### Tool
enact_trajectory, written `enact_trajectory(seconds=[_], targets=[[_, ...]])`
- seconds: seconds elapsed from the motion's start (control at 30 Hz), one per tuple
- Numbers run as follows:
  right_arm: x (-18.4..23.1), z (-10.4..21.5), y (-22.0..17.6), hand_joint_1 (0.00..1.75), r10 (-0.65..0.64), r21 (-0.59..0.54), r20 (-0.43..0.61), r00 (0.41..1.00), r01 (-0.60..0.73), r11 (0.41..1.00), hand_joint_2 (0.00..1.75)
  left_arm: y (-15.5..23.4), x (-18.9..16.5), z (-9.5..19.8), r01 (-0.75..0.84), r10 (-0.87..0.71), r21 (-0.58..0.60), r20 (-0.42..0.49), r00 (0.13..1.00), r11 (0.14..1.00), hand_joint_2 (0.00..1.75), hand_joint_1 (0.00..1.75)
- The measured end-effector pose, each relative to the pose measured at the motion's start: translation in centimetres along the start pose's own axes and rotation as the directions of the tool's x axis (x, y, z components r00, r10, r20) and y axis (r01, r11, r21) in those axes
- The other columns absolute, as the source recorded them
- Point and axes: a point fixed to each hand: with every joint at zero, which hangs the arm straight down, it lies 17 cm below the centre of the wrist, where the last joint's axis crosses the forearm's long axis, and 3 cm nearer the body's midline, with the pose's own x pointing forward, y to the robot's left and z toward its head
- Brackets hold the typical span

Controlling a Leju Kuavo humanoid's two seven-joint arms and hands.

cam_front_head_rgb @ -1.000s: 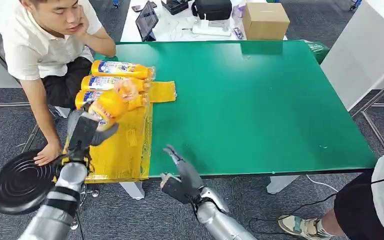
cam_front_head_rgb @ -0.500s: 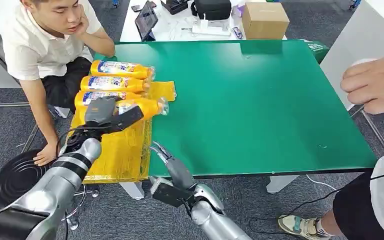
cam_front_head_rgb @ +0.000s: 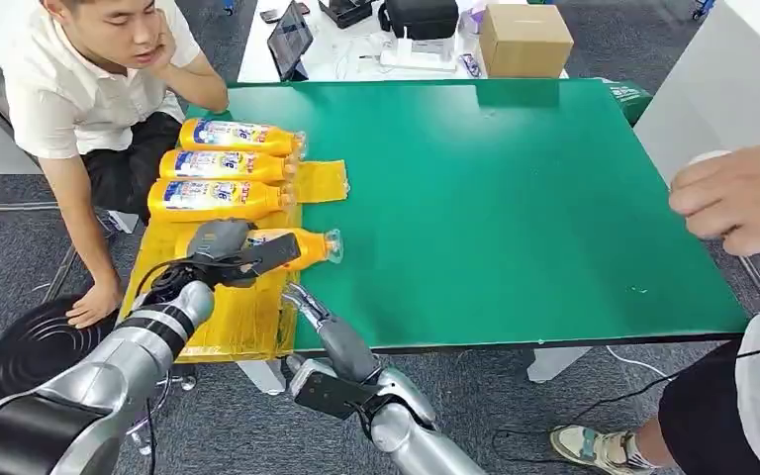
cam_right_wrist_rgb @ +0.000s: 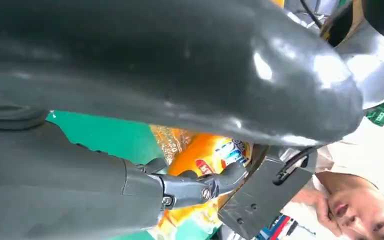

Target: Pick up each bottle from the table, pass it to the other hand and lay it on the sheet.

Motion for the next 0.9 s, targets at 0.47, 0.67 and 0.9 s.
enact_trajectory(seconds=[0.47,0.67,0.9], targets=[[0.3,-0.2,0.0,0.00,-0.062,-0.017,0.003,0.998,0.062,0.998,0.00,-3.4,-1.0,0.7,0.032,-0.039,-0.144,-0.050,0.998,0.989,1.75,0.00],[0.1,0.0,0.2,0.00,-0.071,-0.017,0.001,0.997,0.071,0.997,0.00,-4.3,-0.9,1.0,-0.012,0.001,-0.179,-0.062,0.998,0.984,1.75,0.00],[0.1,-0.1,0.5,0.00,-0.076,-0.013,-0.003,0.997,0.076,0.997,0.00,-4.5,-0.7,1.0,-0.085,0.074,-0.211,-0.061,0.995,0.974,1.75,0.00]])
